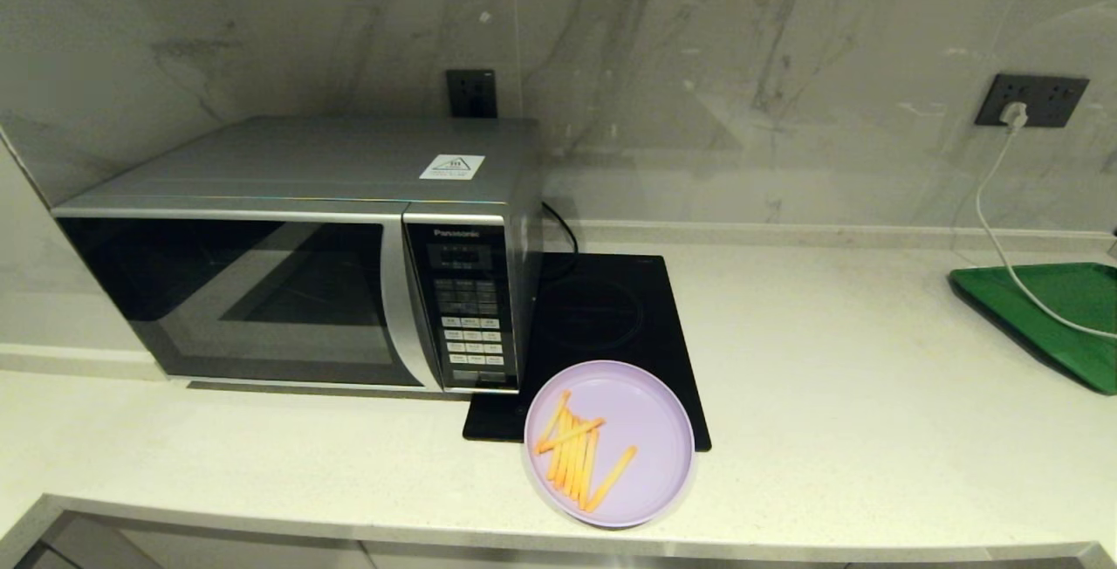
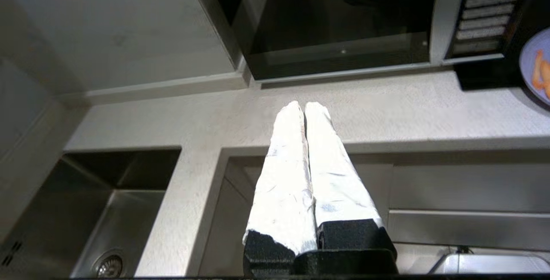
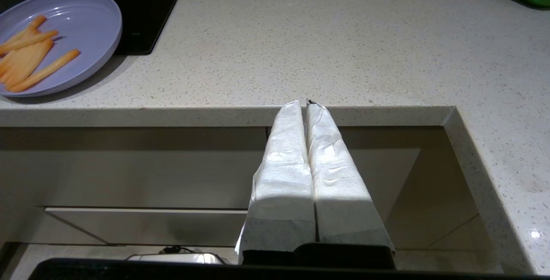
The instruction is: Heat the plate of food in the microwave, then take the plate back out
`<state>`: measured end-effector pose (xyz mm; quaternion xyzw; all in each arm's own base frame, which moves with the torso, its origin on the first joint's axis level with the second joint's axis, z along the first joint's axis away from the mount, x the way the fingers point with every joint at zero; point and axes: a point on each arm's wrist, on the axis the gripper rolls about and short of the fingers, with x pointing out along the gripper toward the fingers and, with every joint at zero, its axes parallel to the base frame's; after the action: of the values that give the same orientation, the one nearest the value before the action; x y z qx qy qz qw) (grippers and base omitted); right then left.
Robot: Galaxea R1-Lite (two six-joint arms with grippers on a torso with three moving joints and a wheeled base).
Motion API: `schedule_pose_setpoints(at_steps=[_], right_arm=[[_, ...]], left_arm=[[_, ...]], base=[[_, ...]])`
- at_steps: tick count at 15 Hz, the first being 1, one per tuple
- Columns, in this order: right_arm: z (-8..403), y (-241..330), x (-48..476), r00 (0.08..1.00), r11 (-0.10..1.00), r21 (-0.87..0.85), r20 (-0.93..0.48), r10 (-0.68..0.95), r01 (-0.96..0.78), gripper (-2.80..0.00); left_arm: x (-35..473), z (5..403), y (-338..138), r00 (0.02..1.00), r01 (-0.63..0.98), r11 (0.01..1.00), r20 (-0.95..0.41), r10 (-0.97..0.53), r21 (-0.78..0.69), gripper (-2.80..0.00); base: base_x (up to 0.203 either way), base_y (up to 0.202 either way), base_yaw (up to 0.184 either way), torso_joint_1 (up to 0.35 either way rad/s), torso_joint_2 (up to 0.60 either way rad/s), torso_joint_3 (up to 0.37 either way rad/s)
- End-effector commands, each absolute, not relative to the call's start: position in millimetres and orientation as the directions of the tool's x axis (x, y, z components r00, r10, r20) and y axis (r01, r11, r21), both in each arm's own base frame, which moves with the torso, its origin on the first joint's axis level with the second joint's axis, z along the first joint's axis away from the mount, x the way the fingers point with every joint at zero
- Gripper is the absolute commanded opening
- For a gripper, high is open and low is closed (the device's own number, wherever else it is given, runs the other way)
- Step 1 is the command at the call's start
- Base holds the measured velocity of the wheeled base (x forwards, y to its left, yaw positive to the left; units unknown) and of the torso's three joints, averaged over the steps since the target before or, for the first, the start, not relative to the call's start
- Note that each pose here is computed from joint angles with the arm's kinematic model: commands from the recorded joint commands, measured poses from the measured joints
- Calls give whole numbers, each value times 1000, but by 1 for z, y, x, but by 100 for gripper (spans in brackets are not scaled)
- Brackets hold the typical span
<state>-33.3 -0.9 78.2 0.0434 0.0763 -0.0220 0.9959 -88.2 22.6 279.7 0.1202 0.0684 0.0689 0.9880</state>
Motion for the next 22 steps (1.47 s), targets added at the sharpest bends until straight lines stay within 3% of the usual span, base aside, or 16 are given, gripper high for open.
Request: schedule_pose_setpoints(at_steps=[1,7,10,14,16,18,22], right_arm=[[78,-1,-33,987,995,83,-156,-37,50,-280],[78,-1,-33,987,995,83,-156,-37,50,-280],[78,-1,-33,987,995,83,-154,-37,50,-280],[78,-1,-33,987,995,83,-154,-37,50,-280],[78,-1,-33,987,995,83,-156,-37,50,-280],[78,-1,-33,987,995,83,-156,-37,50,-280],[78,-1,-33,987,995,83,-154,-37,50,-280]], left_arm=[[-137,255,9,989,-127,964,-43,140,235,-280],[-152,179,2,997,-32,982,-60,44,188,-280],[-113,156,0,991,17,999,-137,-10,50,-280],[-38,97,0,998,26,997,-62,-22,73,-280],[-24,69,-1,997,33,996,-78,-27,84,-280],[-23,76,-1,1000,27,997,-3,-26,66,-280],[-23,76,0,1000,15,999,3,-15,30,-280]], base=[[0,0,0,0,0,0],[0,0,0,0,0,0],[0,0,0,0,0,0],[0,0,0,0,0,0],[0,0,0,0,0,0],[0,0,0,0,0,0],[0,0,0,0,0,0]])
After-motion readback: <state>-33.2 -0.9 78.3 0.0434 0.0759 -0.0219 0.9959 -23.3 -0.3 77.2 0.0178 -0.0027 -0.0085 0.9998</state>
